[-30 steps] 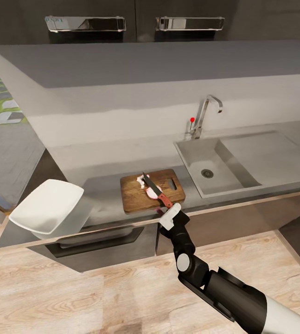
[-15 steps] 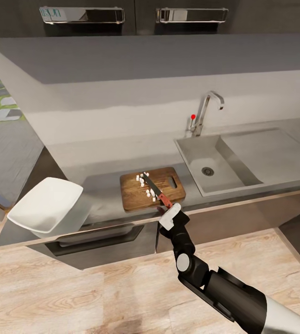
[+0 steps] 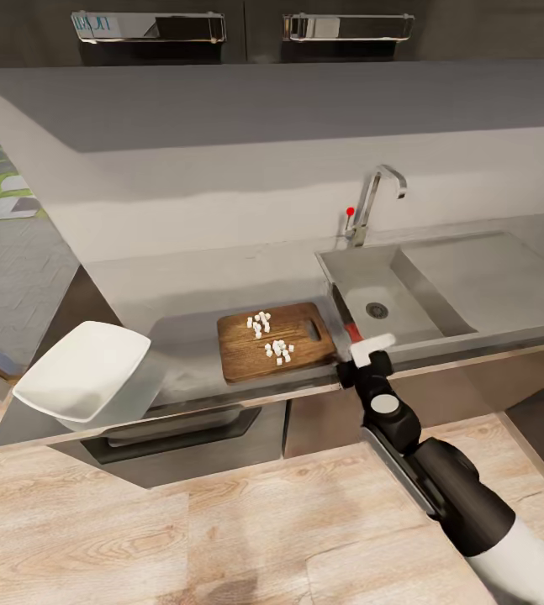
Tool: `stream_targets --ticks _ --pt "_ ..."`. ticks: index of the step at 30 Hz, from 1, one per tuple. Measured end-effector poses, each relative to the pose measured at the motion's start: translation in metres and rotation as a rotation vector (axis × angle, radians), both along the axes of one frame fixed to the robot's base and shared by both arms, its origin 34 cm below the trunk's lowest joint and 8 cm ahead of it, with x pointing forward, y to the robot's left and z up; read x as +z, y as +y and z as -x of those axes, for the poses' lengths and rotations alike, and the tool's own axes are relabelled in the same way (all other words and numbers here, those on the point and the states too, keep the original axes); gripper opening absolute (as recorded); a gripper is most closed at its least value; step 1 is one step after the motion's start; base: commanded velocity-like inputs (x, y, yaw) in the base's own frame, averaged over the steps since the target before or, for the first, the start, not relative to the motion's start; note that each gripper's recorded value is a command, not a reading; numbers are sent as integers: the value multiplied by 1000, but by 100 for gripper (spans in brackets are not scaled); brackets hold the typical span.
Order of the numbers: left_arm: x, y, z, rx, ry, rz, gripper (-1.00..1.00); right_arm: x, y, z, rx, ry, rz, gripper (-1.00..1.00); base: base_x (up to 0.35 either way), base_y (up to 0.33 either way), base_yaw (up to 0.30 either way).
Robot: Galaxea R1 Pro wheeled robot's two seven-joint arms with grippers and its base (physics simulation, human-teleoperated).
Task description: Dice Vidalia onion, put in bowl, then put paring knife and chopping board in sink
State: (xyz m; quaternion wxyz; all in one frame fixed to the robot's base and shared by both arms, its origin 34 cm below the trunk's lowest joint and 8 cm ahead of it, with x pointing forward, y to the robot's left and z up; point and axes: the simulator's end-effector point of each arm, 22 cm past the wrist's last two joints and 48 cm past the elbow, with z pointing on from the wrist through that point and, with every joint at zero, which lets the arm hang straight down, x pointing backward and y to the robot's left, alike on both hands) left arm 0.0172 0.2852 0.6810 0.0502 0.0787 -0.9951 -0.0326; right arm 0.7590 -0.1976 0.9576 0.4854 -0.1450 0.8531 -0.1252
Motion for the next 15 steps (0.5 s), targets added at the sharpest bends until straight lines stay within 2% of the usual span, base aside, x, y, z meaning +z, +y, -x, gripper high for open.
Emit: stream_targets --ticks 2,5,10,15 --pt "0 0 0 0 0 0 100 1 -13 -4 -38 12 -48 -100 0 0 0" --pt "0 0 0 0 0 0 100 -2 -8 -5 -15 29 -83 -100 0 0 0" --pt "0 0 0 -1 0 1 100 -2 -6 -4 -7 33 -91 -100 10 -217 0" --pt "0 -1 0 -1 0 1 100 -2 -6 -4 -7 33 -91 -100 148 -289 0"
